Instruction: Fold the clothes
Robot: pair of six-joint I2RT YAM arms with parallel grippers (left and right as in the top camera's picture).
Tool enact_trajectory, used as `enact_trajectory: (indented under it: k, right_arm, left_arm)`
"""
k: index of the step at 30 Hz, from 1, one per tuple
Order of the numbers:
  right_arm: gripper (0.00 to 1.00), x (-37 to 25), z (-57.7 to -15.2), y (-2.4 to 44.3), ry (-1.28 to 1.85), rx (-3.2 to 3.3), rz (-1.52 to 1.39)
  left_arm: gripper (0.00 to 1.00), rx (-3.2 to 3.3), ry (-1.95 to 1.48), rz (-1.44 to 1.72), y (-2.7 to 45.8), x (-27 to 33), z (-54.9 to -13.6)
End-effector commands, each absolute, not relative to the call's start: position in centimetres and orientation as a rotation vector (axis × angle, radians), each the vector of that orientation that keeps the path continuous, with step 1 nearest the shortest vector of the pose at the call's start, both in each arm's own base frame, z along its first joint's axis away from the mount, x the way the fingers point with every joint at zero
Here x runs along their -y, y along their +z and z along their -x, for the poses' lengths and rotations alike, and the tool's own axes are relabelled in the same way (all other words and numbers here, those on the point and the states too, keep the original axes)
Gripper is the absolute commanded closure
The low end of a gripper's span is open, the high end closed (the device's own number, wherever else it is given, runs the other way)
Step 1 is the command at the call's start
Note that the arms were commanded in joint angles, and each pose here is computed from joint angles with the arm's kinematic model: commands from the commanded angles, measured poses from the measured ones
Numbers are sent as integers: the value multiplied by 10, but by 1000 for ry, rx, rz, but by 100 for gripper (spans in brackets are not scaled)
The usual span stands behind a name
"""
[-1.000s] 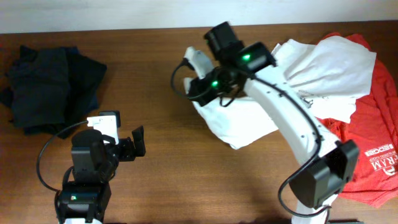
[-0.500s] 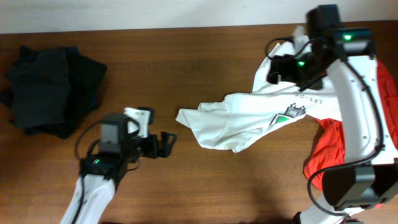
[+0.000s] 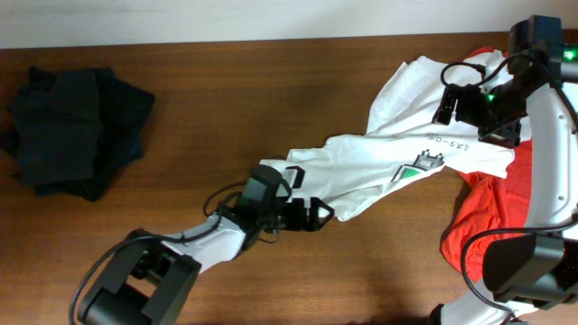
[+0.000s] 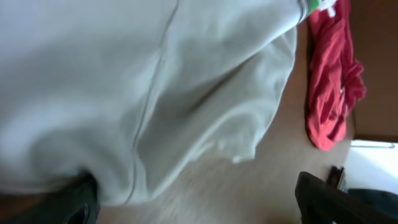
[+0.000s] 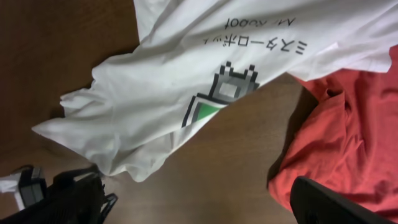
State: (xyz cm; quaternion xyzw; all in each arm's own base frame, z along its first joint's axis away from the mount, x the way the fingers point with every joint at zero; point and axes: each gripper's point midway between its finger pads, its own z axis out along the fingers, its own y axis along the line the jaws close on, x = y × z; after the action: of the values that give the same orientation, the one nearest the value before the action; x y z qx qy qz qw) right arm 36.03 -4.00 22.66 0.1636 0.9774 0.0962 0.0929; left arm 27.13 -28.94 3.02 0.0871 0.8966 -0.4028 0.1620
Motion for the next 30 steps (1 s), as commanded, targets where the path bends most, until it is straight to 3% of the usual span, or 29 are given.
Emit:
enact_trajectory:
  k: [1, 2, 7, 13, 16, 19, 25, 30]
  right_arm:
    - [1, 43, -357, 234, 267, -2886, -475]
    - [2, 43, -356, 234, 267, -2890, -476]
    - [1, 45, -353, 233, 238, -2907, -449]
    - [1, 47, -353, 232, 222, -2908, -451]
    - [1, 48, -353, 232, 214, -2908, -452]
    - [1, 50, -352, 232, 199, -2909, -453]
    - [1, 53, -350, 231, 165, -2920, -459]
    - [1, 62, -347, 225, 92, -2947, -470]
  left_arm:
    - [9, -2516, -1008, -202, 18, 293, -286]
    - [20, -2463, -1004, -200, 25, 296, -294]
    - [98, -2379, -995, -184, 37, 298, -309]
    - [99, -2271, -1002, -142, 60, 284, -338]
    - [99, -2135, -956, -277, 104, 278, -358]
    - [99, -2139, -602, -322, 152, 228, -394]
    - [99, -2260, -354, -143, 218, 132, -432]
    - [99, -2339, -274, 19, 217, 70, -431]
